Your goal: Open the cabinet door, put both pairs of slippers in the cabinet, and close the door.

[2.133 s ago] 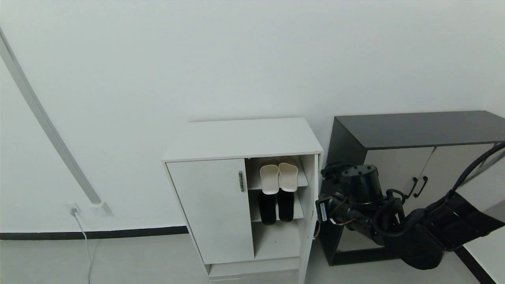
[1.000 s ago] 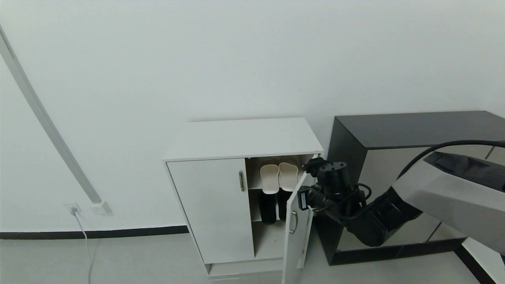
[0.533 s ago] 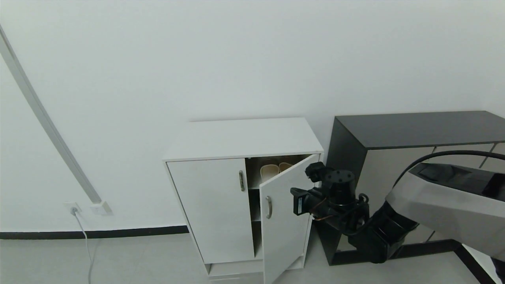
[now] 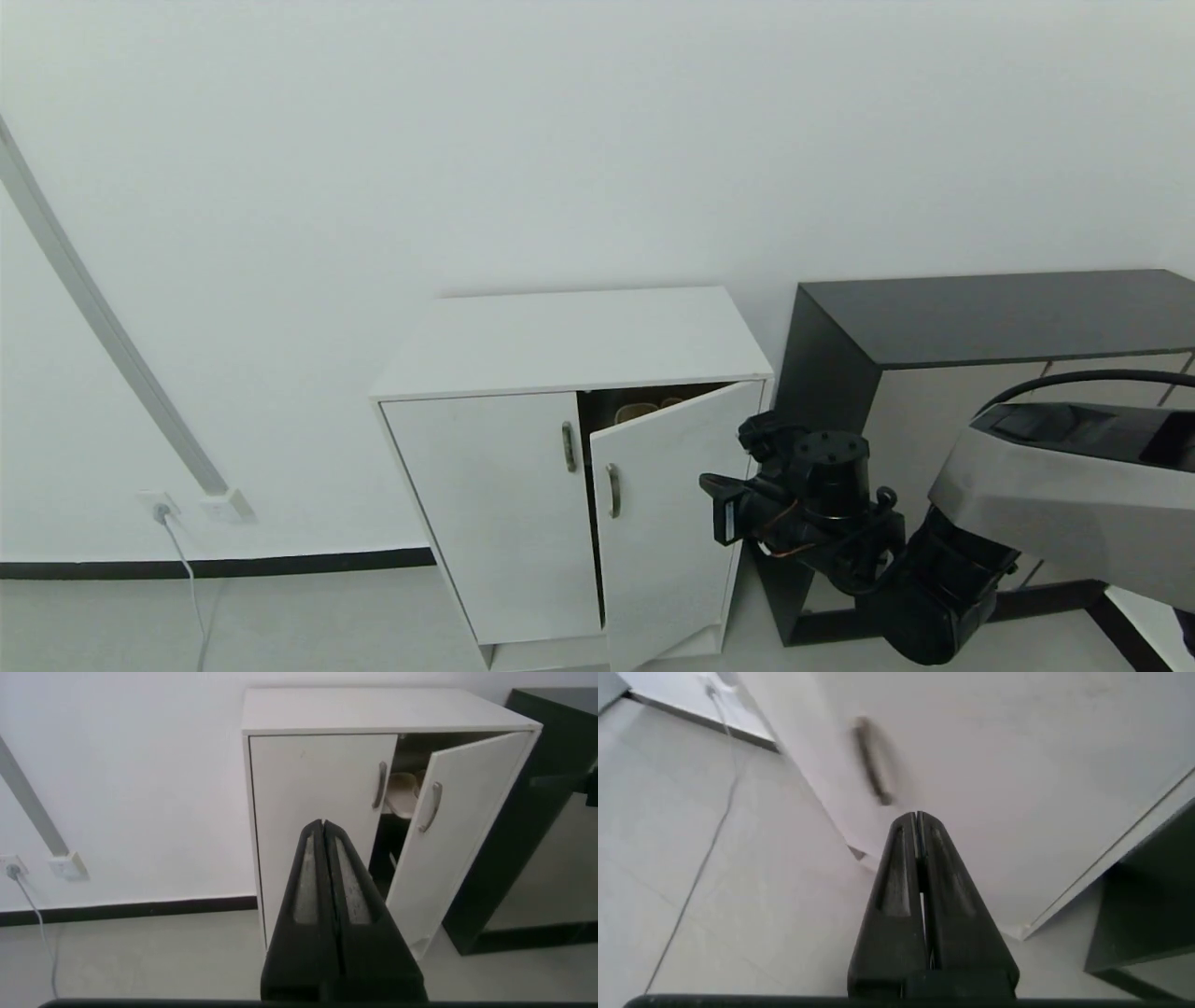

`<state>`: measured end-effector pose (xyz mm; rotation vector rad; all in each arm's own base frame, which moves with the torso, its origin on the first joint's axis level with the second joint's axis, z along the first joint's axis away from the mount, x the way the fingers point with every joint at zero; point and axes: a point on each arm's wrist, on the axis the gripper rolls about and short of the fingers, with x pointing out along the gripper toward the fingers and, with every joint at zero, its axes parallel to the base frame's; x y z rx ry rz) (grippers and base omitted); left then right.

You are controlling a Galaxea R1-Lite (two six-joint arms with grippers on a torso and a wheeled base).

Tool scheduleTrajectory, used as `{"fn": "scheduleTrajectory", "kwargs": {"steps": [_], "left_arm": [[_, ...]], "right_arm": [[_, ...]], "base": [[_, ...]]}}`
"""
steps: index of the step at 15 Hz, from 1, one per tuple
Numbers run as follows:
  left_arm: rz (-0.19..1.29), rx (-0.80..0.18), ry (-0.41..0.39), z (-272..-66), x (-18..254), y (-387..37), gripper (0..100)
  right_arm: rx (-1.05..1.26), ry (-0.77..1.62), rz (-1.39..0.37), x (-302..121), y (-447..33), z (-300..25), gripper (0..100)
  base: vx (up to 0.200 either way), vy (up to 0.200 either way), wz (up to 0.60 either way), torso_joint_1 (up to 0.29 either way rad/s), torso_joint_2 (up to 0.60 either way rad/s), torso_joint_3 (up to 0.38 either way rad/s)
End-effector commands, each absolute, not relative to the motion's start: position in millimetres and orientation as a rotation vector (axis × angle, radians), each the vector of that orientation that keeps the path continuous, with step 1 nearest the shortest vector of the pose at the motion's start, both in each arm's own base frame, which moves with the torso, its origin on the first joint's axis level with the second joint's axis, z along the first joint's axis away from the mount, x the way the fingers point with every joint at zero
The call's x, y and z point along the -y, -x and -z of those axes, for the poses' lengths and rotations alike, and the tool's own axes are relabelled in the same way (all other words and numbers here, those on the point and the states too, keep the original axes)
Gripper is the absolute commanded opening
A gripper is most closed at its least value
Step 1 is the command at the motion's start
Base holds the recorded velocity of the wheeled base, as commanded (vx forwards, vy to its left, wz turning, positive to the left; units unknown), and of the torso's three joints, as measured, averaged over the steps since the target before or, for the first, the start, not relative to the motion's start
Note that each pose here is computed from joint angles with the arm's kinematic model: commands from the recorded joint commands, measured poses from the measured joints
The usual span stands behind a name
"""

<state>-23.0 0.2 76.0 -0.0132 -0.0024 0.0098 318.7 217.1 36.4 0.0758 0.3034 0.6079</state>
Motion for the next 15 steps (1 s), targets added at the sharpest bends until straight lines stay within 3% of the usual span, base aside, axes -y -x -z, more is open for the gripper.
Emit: {"fn": "scheduleTrajectory", "kwargs": {"steps": [1, 2, 15], "left_arm": [[-0.011, 0.002, 0.014, -76, 0, 23, 0], [-0.012, 0.0, 0.014, -76, 0, 23, 0], [-0.012, 0.0, 0.015, -76, 0, 23, 0]], "right_arm": [[-0.309, -0.074, -0.611, -218, -318, -34, 0], [-0.309, -0.067, -0.611, -219, -319, -33, 0], [-0.27, -0.076, -0.556, -222, -365, -18, 0]], "base": [[0.2, 0.0, 0.0, 0.012, 0.01, 0.007], [0.2, 0.0, 0.0, 0.002, 0.0, 0.002], [0.0, 0.0, 0.0, 0.0, 0.0, 0.0]]}}
